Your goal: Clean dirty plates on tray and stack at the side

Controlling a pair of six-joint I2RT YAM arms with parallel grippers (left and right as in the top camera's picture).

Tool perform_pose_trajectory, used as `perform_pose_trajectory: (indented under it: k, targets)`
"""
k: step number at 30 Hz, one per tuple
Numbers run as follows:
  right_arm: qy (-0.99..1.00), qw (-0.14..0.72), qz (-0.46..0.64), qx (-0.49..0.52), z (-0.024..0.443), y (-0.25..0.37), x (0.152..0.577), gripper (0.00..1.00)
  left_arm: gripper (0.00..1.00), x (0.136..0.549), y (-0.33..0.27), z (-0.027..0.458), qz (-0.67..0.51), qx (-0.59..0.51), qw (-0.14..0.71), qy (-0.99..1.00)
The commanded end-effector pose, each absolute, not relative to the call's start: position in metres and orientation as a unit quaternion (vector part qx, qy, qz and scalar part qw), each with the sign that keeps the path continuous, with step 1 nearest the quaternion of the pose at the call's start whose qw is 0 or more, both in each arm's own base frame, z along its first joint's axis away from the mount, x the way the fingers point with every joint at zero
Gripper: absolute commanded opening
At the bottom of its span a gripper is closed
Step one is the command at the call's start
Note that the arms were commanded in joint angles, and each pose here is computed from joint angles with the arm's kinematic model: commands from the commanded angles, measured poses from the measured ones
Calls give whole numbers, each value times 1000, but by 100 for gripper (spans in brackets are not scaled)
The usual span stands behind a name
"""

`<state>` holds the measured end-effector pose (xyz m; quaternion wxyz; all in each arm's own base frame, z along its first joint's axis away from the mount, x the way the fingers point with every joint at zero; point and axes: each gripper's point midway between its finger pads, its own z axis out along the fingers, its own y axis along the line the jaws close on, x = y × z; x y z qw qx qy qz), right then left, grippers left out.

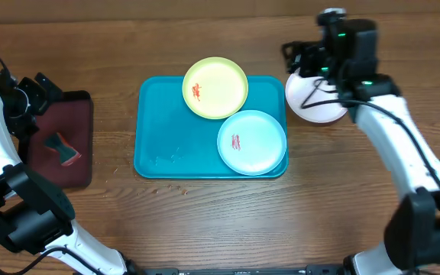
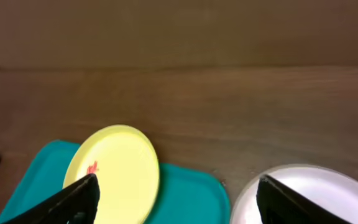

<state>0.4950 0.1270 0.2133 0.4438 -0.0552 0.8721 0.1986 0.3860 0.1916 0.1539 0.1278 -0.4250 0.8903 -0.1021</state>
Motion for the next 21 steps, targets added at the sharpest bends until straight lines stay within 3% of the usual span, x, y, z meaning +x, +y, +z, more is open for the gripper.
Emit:
perform_pose_trajectory:
  k: [1, 6, 15, 21]
  targets:
    - [900, 406, 143, -72, 141, 152, 506, 87, 100, 390, 189, 157, -106, -421, 133, 891]
    - [906, 393, 146, -64, 96, 180, 515, 86, 100, 390, 189, 157, -106, -421, 133, 891]
    - [908, 378, 159, -83, 52, 215, 513, 68, 100, 390, 189, 157, -106, -421, 133, 891]
    - [912, 368, 159, -91, 45, 223, 507, 48, 100, 390, 189, 157, -106, -421, 133, 891]
